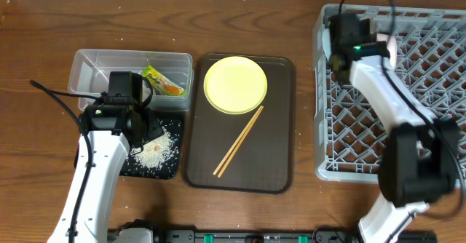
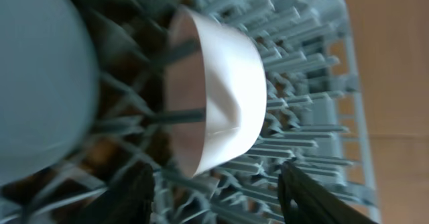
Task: Sort waste into correct bins and load items into the dishwasher rack
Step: 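Carry the white bowl to the rack and stand it beside the blue bowl, then reach the right gripper down and pinch one wooden chopstick, then carry the chopstick to the rack and drop it in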
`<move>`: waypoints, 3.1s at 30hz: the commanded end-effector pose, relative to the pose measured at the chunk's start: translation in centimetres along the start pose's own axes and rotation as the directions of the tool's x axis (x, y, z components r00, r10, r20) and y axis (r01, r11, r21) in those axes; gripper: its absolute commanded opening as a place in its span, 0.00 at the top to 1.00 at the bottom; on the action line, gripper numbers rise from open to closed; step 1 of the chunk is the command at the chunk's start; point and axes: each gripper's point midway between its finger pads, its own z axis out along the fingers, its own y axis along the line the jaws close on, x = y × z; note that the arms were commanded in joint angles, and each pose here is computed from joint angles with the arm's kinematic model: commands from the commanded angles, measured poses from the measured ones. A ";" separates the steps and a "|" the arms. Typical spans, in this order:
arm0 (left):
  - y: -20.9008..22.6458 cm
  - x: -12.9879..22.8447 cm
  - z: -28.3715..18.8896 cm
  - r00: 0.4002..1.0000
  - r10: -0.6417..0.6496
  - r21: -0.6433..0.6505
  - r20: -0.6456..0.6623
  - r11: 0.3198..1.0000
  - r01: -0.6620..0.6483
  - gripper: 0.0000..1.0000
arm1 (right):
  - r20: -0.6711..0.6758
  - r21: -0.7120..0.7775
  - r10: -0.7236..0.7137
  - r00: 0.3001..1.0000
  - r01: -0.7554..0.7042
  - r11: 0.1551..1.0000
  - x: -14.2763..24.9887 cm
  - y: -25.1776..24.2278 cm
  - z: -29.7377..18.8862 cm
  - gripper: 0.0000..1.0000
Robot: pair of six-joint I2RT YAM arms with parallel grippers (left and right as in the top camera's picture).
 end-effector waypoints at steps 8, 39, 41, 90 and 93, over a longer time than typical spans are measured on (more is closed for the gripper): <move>0.2 -0.2 -0.3 1.000 -0.019 -0.003 0.007 1.000 0.019 0.41 | 0.135 -0.829 0.181 0.974 0.011 0.559 -3.1 6.6 -17.6 0.29; 0.2 -0.2 -0.3 1.000 -0.019 -0.003 0.007 1.000 0.019 0.41 | -0.292 -0.733 -0.238 0.927 -0.057 0.678 17.1 27.9 -21.6 0.42; 0.2 -0.2 -0.3 1.000 -0.019 -0.003 0.007 1.000 0.019 0.41 | -0.316 -0.719 -0.243 0.917 -0.065 0.691 18.1 28.6 -21.4 0.41; 0.2 -0.2 -0.3 1.000 -0.019 -0.003 0.007 1.000 0.019 0.41 | -0.312 -0.624 -0.107 0.944 -0.118 0.773 12.5 19.6 -16.6 0.99; 0.2 -0.2 -0.3 1.000 -0.019 -0.003 0.007 1.000 0.019 0.41 | -0.214 -0.672 -0.100 0.972 -0.073 0.737 10.1 16.6 -17.5 0.99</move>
